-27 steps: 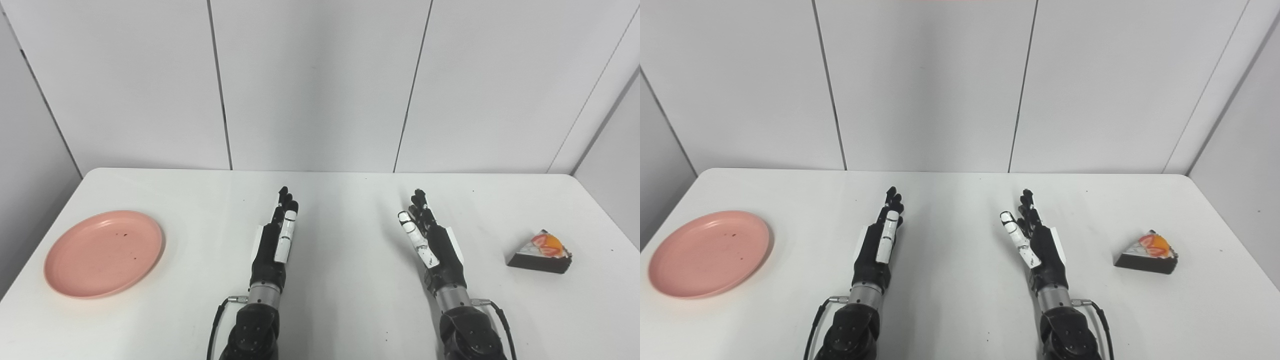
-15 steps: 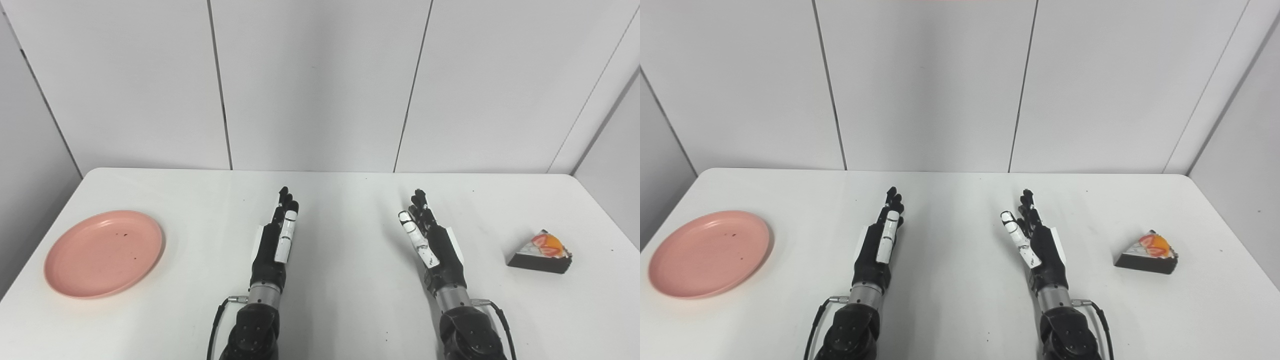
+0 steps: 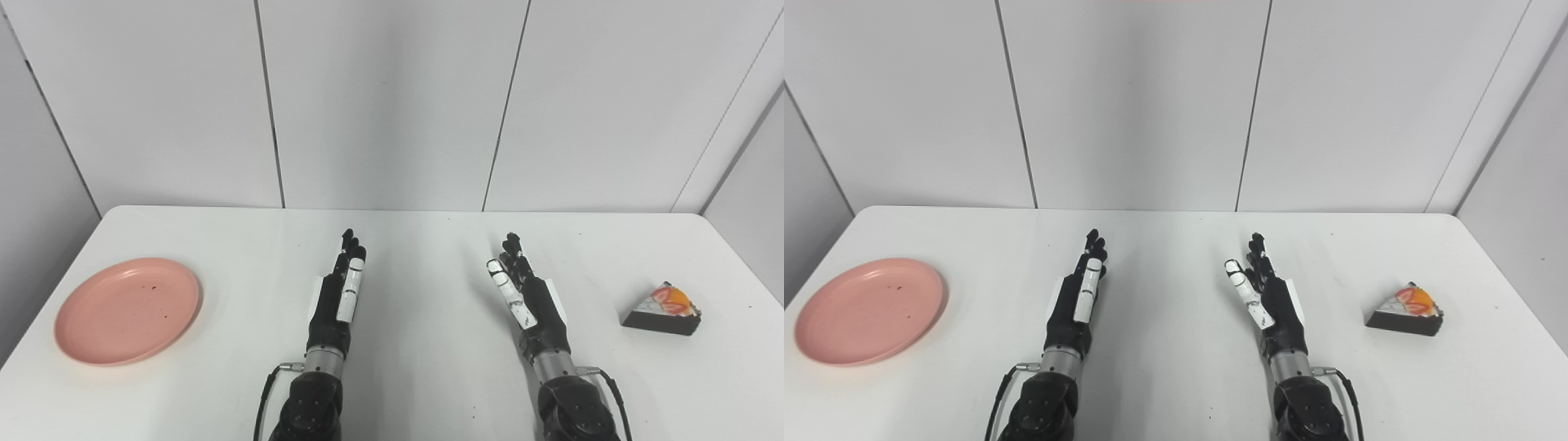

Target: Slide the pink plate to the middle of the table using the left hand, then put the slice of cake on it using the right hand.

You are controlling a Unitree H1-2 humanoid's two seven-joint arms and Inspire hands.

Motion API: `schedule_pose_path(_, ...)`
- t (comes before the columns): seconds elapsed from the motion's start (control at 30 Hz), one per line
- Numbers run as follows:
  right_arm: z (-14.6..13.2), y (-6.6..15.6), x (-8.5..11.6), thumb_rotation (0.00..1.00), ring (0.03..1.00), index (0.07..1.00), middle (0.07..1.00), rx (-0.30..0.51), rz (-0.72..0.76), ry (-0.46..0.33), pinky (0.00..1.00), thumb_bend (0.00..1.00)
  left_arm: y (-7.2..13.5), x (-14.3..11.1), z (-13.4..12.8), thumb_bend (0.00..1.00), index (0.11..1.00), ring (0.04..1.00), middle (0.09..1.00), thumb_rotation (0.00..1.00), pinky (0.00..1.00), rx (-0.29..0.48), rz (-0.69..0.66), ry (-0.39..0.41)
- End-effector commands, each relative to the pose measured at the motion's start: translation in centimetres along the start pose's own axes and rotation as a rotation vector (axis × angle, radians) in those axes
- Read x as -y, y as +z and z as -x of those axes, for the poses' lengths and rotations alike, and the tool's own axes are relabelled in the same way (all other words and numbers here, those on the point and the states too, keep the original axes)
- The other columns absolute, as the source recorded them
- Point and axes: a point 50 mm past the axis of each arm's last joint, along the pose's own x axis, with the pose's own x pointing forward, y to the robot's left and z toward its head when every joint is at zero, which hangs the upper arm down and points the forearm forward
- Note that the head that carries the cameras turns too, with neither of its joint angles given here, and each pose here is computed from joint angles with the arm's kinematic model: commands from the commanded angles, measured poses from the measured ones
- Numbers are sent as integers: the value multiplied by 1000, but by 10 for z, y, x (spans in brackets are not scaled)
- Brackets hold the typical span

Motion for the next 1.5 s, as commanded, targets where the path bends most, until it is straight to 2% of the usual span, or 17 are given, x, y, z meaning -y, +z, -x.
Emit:
schedule_pose_path(0.0, -12, 18, -1, 708, 1000, 1000, 1000, 68, -7, 17, 999, 656, -11, -9, 7, 543, 1000, 996, 1000, 1000, 992, -25, -19, 1)
schedule_pose_path(0.17, -12, 19, -2, 728, 1000, 1000, 1000, 73, 7, 13, 973, 646, -11, -10, 8, 554, 1000, 992, 1000, 1000, 986, -23, -30, 0)
schedule_pose_path(1.47, -11, 18, -1, 703, 1000, 1000, 1000, 68, -17, 12, 973, 663, -13, -8, 10, 542, 1000, 993, 1000, 1000, 981, -31, -29, -2)
